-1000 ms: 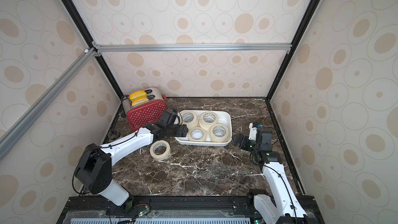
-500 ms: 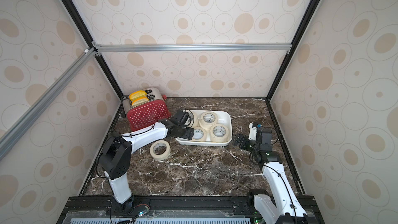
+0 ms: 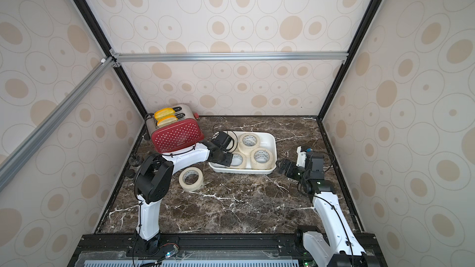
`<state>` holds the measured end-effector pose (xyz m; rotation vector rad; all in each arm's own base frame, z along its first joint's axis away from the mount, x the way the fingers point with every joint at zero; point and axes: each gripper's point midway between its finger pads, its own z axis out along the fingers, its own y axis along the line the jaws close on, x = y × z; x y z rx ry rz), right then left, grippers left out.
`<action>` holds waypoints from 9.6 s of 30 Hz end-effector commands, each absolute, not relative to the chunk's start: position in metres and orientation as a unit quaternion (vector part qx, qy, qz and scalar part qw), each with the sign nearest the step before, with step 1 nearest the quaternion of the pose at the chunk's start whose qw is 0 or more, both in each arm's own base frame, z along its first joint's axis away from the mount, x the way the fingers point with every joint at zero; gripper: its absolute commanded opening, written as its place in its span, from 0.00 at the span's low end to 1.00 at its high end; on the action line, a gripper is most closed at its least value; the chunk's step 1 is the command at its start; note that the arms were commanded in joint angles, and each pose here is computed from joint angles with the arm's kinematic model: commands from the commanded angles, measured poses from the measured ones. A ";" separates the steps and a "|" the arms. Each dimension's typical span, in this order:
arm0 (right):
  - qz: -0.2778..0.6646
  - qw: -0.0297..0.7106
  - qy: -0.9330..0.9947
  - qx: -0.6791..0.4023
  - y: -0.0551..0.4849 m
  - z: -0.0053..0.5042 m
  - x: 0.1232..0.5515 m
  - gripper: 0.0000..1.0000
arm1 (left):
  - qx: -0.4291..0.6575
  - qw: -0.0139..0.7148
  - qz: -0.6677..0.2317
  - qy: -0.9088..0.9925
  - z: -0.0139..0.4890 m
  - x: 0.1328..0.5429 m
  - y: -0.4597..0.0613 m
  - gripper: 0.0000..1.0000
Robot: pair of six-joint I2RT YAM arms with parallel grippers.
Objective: Take out the art tape in the storage box
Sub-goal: Pick up the art tape from the storage box, then place the art tape at the center of the board, then pick up the art tape from the storage box, then place the art tape at the center of the board.
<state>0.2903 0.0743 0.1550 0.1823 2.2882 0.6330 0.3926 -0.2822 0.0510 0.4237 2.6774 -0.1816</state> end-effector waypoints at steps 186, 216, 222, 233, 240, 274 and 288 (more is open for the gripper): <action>0.058 0.162 0.935 -0.311 0.213 0.084 0.354 0.43 | 0.074 0.447 -0.091 0.887 0.184 0.265 -0.141 0.99; 0.113 0.246 0.899 -0.344 0.241 0.178 0.287 0.15 | 0.074 0.460 -0.072 0.882 0.195 0.270 -0.136 0.99; 0.142 0.243 0.888 -0.363 0.262 0.181 0.253 0.15 | 0.073 0.464 -0.069 0.880 0.194 0.270 -0.134 0.99; 0.166 0.204 0.879 -0.397 0.296 0.150 0.203 0.15 | 0.065 0.465 -0.058 0.881 0.191 0.270 -0.129 0.99; 0.162 0.171 0.880 -0.412 0.307 0.125 0.193 0.15 | 0.061 0.467 -0.052 0.881 0.191 0.269 -0.125 0.99; 0.063 0.162 0.887 -0.427 0.313 0.057 0.229 0.15 | 0.059 0.456 -0.041 0.887 0.182 0.269 -0.124 0.99; 0.077 0.170 0.884 -0.429 0.327 0.058 0.235 0.16 | 0.058 0.455 -0.040 0.888 0.181 0.270 -0.123 0.99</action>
